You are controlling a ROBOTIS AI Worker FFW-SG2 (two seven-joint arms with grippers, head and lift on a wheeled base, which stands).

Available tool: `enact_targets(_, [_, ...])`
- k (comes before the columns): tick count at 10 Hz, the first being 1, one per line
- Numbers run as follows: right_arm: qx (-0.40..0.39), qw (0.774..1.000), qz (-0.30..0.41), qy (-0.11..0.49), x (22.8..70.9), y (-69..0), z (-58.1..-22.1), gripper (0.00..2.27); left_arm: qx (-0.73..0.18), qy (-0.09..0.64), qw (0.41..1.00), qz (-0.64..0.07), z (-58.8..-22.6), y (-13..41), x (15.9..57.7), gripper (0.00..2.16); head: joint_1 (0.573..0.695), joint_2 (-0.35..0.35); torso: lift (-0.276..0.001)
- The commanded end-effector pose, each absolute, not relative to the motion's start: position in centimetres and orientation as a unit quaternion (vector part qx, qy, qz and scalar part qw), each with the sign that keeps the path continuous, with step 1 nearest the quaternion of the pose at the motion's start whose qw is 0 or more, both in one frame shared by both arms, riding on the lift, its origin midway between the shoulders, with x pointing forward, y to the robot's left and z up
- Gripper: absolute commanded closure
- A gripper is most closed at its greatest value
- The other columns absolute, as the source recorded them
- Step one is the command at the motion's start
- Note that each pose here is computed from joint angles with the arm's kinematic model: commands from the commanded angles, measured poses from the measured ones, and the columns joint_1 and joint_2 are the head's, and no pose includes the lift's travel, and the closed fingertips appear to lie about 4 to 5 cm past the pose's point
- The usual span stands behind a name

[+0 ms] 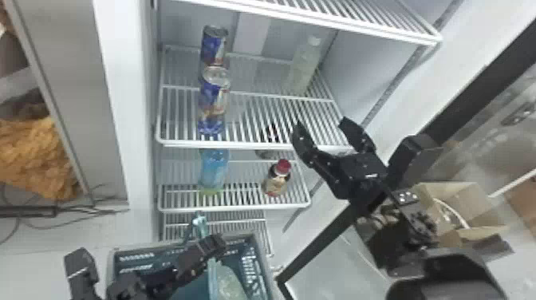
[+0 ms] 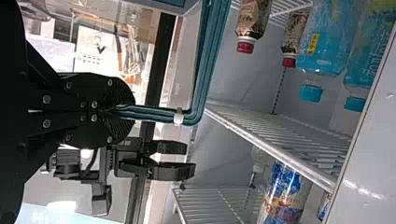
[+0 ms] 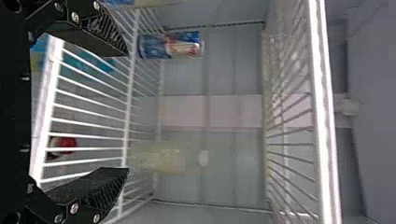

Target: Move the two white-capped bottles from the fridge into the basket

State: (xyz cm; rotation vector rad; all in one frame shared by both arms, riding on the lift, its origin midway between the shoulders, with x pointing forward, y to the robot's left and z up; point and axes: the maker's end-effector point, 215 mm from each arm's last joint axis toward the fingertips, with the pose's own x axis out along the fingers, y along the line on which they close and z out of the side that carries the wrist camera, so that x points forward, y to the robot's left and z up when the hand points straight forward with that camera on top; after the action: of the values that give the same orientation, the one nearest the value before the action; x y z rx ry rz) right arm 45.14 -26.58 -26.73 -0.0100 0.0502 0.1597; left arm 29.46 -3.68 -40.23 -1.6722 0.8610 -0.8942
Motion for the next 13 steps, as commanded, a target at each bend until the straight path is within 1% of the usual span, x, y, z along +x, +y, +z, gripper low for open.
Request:
enact_targets(1, [-0.001, 0.997, 0.074, 0.001, 46.2, -26.7, -26.3, 0.14, -0.694, 0.355, 0.506, -0.369, -40.3, -3.6, 29.6, 1.17, 0.695, -0.35, 0.0])
enact_targets(4, [-0.007, 0.998, 0.062, -0.024, 48.1, -27.1, -26.2, 0.1, -0.694, 0.355, 0.506, -0.369, -40.2, -3.6, 29.6, 1.17, 0.695, -0.35, 0.0])
enact_targets(6, [-0.017, 0.998, 0.054, -0.027, 49.2, -27.6, -26.5, 0.07, -0.695, 0.355, 0.504, -0.37, -40.2, -3.6, 29.5, 1.17, 0.695, -0.35, 0.0])
enact_targets(9, [-0.021, 0.998, 0.041, -0.048, 51.3, -28.7, -25.8, 0.07, -0.694, 0.356, 0.504, -0.371, -40.1, -3.7, 29.5, 1.17, 0.695, -0.35, 0.0])
enact_targets(11, [-0.022, 0.998, 0.033, -0.054, 52.5, -29.4, -25.7, 0.07, -0.694, 0.356, 0.504, -0.371, -40.1, -3.7, 29.5, 1.17, 0.695, -0.35, 0.0])
enact_targets(13, [-0.017, 0.998, 0.028, -0.049, 54.4, -30.0, -26.4, 0.07, -0.693, 0.356, 0.503, -0.373, -40.0, -3.7, 29.5, 1.17, 0.695, -0.35, 0.0])
